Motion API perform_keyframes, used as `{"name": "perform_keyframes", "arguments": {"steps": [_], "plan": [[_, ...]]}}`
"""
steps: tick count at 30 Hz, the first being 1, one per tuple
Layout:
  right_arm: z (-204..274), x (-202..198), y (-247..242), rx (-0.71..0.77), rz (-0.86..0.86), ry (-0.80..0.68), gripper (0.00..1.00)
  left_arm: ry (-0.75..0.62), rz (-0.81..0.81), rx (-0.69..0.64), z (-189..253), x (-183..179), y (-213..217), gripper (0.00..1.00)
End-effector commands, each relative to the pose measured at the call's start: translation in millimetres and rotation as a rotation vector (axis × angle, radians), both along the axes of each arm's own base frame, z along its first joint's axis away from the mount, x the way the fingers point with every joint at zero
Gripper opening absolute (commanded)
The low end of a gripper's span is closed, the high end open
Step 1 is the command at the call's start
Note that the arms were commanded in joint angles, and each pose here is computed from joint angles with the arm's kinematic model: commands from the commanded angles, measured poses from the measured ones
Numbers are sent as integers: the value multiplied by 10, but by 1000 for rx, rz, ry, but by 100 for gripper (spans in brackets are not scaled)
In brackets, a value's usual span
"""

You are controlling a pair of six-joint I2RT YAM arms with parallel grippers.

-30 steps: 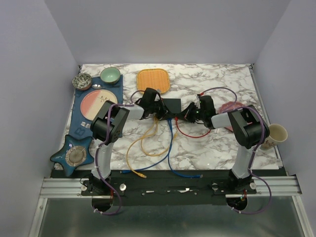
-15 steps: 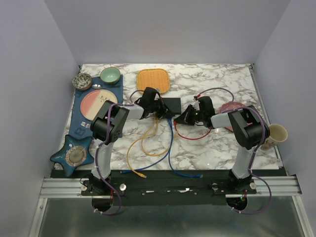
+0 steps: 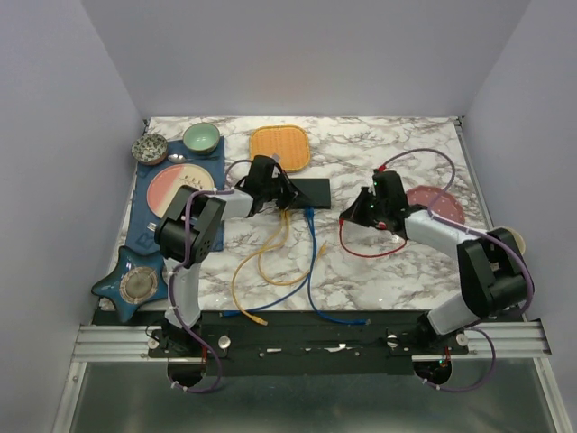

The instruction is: Pull the plug from the switch port

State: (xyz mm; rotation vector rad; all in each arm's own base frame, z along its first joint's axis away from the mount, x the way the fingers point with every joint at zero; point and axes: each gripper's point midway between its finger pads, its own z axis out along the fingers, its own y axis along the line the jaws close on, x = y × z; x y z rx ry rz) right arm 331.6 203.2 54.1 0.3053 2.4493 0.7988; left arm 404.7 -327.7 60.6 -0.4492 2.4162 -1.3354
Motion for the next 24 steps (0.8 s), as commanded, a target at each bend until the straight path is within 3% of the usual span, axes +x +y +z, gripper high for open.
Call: {"name": "perform_keyframes", "arguments": {"steps": [1,12,14,15,18,21,24], "plan": [[203,247,-724,-289,-193,-75,1,-93,52,-8,358,78,187,0],[-253,371,-1027,-366,-256,76,2,-96,83,167,366,-95,511,24],[-246,395,-1022,-363,-262,73,13,-92,85,177,362,-120,534,27],[-229,413,-1030,-364,-265,67,24,-85,84,180,341,-143,545,29],[-107,459,-1028,-352,-278,34,45,-84,86,196,336,-168,576,37],[72,512,-988,-325,-285,-8,58,-83,94,212,322,-198,617,45],[259,543,-908,-281,-277,-53,63,-81,117,239,306,-209,681,56]]}}
